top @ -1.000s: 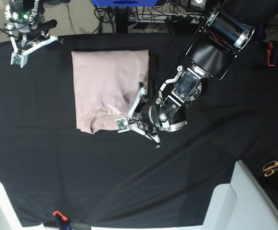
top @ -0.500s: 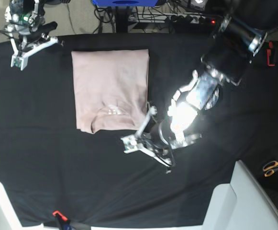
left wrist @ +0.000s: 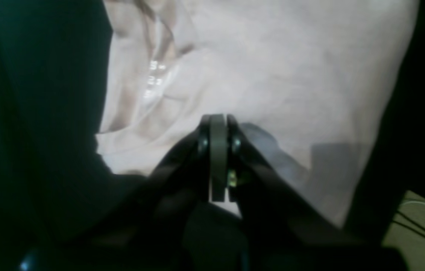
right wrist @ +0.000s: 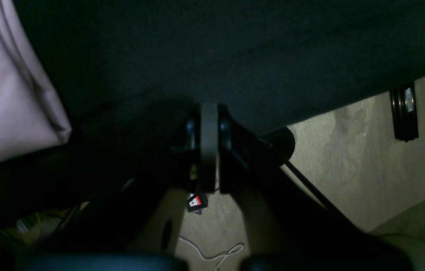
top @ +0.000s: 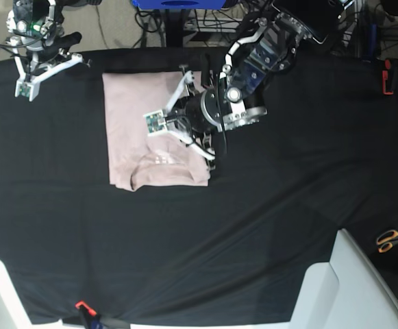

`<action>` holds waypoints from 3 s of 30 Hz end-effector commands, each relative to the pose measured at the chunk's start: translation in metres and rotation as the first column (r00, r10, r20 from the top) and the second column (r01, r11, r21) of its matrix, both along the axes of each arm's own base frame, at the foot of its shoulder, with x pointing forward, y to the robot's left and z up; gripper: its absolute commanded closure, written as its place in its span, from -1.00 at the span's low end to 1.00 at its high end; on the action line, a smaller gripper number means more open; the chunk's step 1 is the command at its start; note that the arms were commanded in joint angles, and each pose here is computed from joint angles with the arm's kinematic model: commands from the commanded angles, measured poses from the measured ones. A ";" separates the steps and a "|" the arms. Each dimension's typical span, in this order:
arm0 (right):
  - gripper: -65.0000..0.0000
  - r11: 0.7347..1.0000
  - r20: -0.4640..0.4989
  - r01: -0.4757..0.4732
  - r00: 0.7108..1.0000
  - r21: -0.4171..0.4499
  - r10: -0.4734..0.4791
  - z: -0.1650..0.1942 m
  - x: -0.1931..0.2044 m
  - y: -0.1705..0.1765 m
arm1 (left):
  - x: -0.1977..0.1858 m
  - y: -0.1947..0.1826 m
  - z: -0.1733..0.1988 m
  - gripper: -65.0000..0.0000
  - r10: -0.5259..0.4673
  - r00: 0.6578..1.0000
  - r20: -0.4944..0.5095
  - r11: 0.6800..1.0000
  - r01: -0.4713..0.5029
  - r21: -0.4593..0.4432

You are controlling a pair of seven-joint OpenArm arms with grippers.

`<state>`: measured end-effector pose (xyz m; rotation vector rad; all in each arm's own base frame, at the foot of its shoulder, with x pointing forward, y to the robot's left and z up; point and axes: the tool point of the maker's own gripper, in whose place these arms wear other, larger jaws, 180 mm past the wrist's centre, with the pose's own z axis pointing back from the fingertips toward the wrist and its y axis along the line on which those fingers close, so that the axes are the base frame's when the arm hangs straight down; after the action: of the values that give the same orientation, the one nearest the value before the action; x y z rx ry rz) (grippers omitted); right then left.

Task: Fold the T-shirt properly

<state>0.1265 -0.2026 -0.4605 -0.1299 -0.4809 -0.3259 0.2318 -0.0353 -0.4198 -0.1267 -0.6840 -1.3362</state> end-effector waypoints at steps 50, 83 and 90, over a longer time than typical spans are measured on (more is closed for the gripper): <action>1.00 0.962 -0.577 -0.254 0.773 0.099 0.263 -0.117 -0.224 0.006 | -0.319 0.142 -0.133 1.00 0.480 0.627 -0.613 0.872 -0.417 0.257; 1.00 0.961 -0.453 -0.275 0.854 0.029 0.257 -0.192 -0.221 0.048 | -0.268 0.237 -0.230 1.00 0.757 0.503 -0.417 0.639 -0.702 0.314; 1.00 0.960 -0.443 -0.279 0.857 0.027 0.262 -0.193 -0.215 0.048 | -0.264 0.235 -0.231 1.00 0.756 0.507 -0.414 0.641 -0.704 0.306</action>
<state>-0.0820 -0.1533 -0.6544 -0.1608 -0.0543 -0.0034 -0.0287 0.1951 -0.6514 -0.0906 -0.1499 -0.4379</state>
